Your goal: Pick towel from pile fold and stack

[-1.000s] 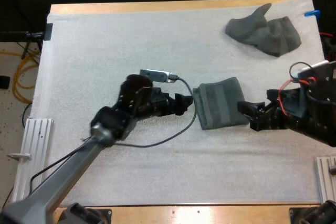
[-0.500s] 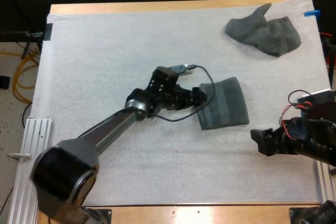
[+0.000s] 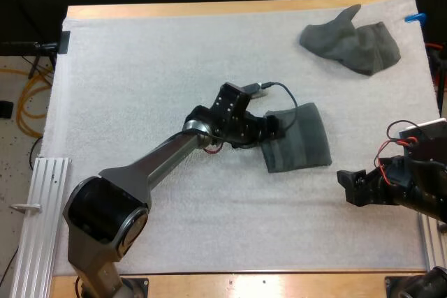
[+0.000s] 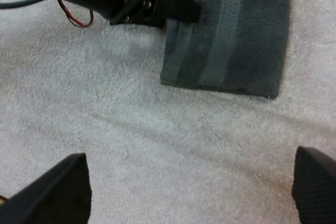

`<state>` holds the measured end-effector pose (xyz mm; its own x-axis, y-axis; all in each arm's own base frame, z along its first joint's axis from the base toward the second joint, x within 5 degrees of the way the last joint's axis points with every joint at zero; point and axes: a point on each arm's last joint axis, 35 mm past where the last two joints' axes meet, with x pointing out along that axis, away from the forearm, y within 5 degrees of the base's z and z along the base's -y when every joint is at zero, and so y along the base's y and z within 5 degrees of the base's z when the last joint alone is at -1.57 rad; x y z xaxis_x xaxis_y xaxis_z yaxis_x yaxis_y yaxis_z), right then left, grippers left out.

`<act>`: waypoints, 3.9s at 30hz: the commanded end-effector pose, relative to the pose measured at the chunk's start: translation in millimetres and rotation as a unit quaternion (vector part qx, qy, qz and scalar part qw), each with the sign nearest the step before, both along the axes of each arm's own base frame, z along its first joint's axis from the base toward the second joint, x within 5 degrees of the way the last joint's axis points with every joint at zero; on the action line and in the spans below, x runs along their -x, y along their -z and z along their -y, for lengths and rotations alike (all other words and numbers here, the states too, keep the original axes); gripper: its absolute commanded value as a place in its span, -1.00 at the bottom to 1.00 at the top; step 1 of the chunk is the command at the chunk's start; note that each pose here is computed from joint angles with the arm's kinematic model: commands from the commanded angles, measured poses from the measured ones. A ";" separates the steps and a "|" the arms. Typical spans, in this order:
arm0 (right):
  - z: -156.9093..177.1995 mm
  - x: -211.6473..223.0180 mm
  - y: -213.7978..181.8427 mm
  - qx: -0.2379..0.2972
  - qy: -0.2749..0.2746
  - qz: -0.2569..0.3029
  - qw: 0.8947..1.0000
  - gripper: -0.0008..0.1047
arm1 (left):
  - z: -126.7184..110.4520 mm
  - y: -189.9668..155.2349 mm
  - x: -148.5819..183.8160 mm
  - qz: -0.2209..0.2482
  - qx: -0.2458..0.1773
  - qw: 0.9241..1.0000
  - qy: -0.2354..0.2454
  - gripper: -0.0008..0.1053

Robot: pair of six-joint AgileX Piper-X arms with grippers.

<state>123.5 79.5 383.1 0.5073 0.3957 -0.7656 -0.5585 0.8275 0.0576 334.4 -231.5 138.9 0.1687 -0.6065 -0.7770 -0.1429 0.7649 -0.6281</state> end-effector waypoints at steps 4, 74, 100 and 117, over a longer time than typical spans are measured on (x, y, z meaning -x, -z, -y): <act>1.5 1.1 -1.7 0.002 0.000 0.008 1.000 0.44 | 14.5 6.2 10.5 -0.022 -0.002 1.000 0.015 0.41; -33.5 -35.1 15.5 -0.167 -0.058 -0.031 0.984 0.44 | -315.6 -69.2 12.4 -0.045 -0.366 0.929 0.002 -0.50; -36.2 -39.3 9.2 -0.184 -0.064 0.002 0.981 0.44 | -278.9 -216.2 45.5 0.169 -0.338 0.925 -0.039 -0.34; -25.6 -46.6 11.4 -0.099 -0.032 0.067 0.992 0.44 | -200.0 -265.5 120.0 0.233 -0.278 0.929 0.064 0.20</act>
